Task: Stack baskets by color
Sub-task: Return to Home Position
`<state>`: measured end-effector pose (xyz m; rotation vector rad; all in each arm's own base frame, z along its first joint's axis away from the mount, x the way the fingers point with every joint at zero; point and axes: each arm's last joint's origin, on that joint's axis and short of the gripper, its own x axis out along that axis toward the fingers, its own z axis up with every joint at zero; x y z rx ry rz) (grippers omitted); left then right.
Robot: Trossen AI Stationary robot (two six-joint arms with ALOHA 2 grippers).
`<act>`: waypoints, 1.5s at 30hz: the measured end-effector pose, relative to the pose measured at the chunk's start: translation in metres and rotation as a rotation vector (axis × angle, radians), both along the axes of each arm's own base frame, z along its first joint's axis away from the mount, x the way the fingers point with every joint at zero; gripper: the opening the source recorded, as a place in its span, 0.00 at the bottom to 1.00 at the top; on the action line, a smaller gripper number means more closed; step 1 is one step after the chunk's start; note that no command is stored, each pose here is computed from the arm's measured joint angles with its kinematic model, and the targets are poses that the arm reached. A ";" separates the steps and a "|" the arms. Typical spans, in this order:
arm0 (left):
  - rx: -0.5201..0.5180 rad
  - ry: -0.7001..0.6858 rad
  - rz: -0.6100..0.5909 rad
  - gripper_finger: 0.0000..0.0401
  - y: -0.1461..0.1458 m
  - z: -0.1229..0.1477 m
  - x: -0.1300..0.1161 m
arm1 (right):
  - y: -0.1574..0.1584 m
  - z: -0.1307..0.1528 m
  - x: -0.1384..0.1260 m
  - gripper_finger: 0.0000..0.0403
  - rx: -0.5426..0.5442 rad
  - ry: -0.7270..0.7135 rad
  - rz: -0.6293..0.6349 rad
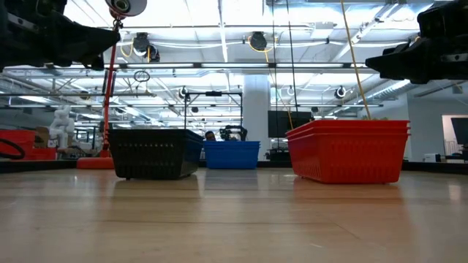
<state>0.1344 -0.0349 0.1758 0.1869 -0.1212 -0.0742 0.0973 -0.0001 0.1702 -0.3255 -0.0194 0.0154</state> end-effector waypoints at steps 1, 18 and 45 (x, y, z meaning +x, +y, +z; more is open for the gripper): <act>0.002 -0.001 -0.002 0.02 0.002 0.001 -0.001 | 0.000 0.000 0.000 0.00 0.000 0.000 0.000; -0.015 0.032 -0.004 0.02 0.027 0.001 -0.013 | 0.000 0.000 0.000 0.00 -0.001 -0.003 0.000; 0.012 0.014 -0.012 0.02 0.028 0.000 -0.038 | 0.000 0.000 0.000 0.00 -0.001 -0.004 0.000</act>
